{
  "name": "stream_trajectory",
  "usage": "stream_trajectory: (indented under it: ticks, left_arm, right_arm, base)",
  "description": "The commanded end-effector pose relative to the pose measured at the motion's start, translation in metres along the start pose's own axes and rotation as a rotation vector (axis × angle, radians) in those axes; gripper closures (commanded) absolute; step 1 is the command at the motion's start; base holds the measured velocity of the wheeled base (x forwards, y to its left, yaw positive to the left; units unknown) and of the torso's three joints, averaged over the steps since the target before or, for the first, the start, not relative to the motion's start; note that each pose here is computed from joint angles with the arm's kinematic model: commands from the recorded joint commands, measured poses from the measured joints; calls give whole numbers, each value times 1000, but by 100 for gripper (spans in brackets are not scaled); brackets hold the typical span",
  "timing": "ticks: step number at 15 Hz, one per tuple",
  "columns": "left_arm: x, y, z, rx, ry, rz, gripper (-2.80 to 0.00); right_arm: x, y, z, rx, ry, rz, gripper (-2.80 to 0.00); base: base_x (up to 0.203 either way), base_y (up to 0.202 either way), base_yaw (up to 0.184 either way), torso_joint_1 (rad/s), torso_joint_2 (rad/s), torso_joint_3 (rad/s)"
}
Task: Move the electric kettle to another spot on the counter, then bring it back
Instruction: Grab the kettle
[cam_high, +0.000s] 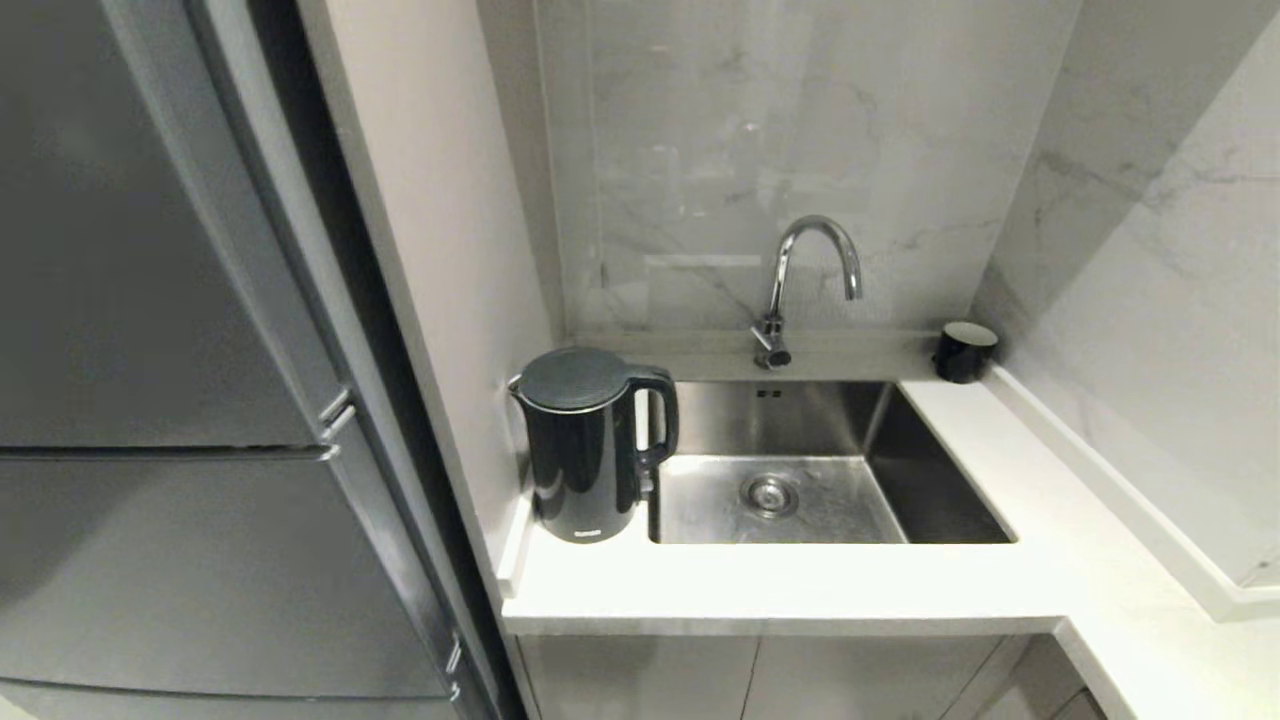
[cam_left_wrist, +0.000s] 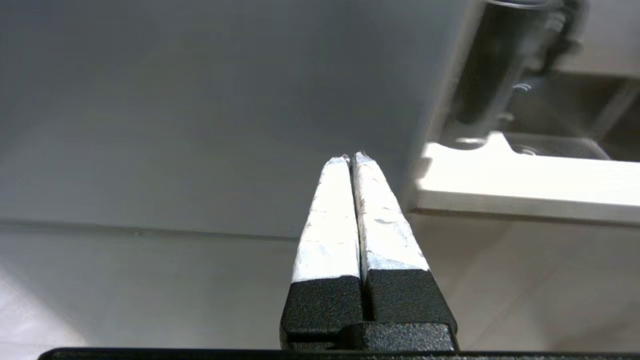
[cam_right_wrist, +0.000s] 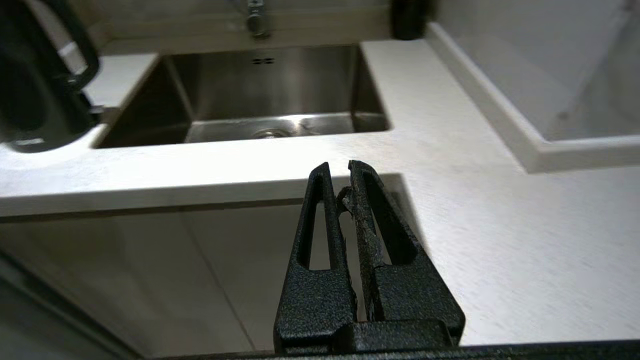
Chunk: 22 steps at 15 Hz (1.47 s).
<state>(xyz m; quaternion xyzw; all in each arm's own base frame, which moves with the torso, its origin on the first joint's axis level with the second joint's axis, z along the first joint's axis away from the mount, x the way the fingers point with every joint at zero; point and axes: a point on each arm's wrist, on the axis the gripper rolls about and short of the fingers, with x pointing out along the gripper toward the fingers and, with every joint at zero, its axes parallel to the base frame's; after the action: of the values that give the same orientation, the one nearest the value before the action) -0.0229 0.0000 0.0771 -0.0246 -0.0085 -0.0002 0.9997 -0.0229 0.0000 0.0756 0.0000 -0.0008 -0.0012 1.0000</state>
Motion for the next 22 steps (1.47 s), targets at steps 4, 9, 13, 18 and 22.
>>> stream_trajectory:
  ticks: [4,9,13,18,22]
  left_arm:
    - [0,0,0,-1,0,2,0]
    - [0,0,0,-1,-1,2,0]
    - [0,0,0,0,0,3,0]
    - [0,0,0,-1,0,3,0]
    - [0,0,0,5,-2,5,0]
  right_arm:
    - [0,0,0,0,2,1,0]
    - [0,0,0,0,2,1,0]
    - [0,0,0,0,2,1,0]
    - [0,0,0,0,0,1,0]
    - [0,0,0,-1,1,1,0]
  base:
    - [4,7,-175,6,3,-1]
    - [3,7,-174,2,8,3]
    - [0,9,-176,1,5,3]
    - [0,2,-73,2,4,3]
    - [0,0,0,0,0,0]
